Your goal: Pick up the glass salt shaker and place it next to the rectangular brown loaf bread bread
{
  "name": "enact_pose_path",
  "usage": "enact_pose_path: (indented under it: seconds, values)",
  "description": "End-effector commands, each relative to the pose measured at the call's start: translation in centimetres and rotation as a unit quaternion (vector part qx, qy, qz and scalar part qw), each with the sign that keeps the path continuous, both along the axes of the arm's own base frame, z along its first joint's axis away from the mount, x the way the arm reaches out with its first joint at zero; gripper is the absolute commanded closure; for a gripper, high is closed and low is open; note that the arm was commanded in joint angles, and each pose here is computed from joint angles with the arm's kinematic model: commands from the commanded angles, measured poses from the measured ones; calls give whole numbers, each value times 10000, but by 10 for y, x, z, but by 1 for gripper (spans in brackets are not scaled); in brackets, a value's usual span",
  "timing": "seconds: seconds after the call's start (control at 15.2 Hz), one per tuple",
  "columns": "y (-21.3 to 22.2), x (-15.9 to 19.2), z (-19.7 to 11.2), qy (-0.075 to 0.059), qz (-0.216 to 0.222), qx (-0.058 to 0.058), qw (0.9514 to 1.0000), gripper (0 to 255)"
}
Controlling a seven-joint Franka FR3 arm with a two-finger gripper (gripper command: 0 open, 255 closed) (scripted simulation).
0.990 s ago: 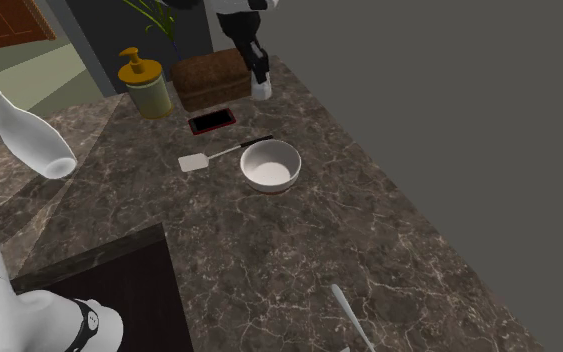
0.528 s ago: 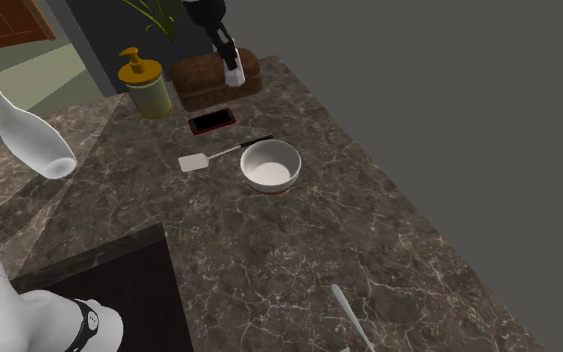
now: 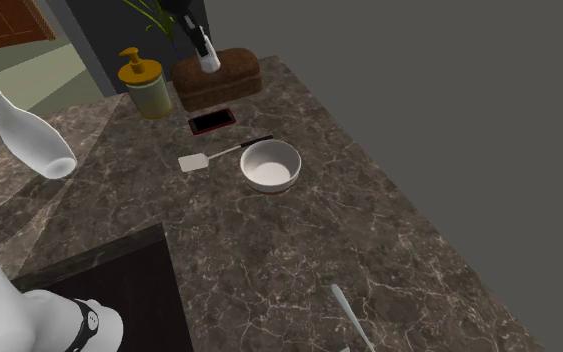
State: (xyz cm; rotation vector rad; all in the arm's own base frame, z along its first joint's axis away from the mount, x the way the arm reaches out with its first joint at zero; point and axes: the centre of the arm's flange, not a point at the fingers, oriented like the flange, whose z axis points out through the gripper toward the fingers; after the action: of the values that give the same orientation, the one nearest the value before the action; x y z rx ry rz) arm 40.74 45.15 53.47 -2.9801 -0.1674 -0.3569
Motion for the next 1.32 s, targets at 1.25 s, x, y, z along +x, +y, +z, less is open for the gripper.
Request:
enact_pose_path:
  seconds: [1.25]
  values:
    - [250, -136, 1, -1, -8, 4, 10000, 255]
